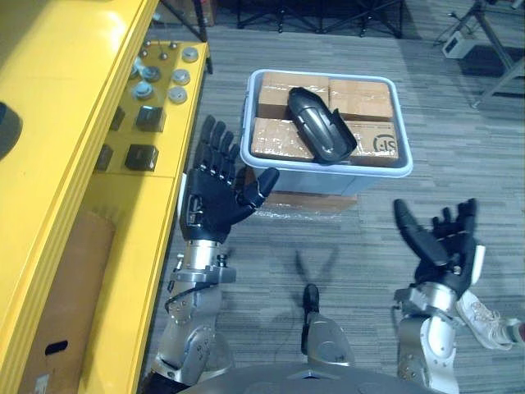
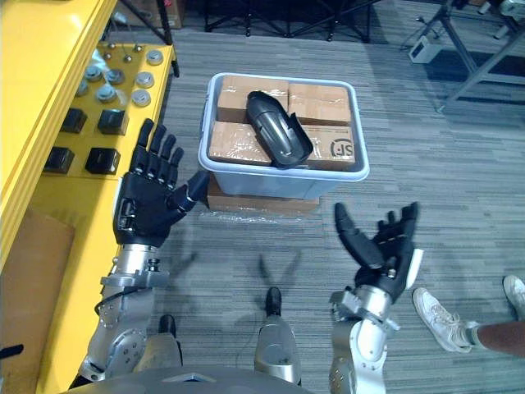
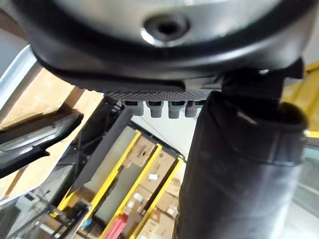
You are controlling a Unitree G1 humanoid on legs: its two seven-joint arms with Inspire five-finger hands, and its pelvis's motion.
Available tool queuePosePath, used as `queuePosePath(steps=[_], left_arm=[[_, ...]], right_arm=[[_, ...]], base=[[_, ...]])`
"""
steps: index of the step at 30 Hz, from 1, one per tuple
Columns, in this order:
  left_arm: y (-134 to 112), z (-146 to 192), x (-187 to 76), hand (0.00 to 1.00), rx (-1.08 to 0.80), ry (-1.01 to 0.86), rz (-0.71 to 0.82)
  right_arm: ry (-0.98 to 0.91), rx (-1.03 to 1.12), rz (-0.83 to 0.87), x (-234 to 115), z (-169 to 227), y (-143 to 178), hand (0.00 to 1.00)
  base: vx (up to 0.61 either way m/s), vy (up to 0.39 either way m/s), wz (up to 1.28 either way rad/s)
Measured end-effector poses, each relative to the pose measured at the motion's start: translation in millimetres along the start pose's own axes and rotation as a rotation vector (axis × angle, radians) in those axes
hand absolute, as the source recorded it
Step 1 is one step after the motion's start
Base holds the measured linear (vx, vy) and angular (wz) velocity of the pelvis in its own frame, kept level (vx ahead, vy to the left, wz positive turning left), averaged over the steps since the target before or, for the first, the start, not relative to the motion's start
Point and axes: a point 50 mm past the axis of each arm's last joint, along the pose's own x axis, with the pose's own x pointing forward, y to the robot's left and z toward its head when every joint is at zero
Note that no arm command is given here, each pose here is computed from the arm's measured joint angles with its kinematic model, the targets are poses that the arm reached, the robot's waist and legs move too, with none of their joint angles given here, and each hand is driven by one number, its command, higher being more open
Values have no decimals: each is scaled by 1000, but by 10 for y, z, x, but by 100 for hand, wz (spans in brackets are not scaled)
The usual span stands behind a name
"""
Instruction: Walk over and take three plastic housings, then place them on the shelf
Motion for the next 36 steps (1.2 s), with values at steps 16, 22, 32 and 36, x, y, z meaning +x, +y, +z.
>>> queuePosePath(steps=[16,22,32,36], left_arm=[[-93,-132,-82,100,27,82,12],[-77,-142,-101,100,30,90,22],[211,-116,-87,100,146,108,68],[247,-74,6,100,169,77,66]], right_arm=[[91,-44,126,-148,-220,118,100],[116,-65,164,-145,-257,125,100],[198,-35,245,-180,-500,374,100],[177,-32,283,-108,-470,423,100]], base=[[-8,15,-3],[-7,37,-5],[-87,120,-15],[-16,-27,16]])
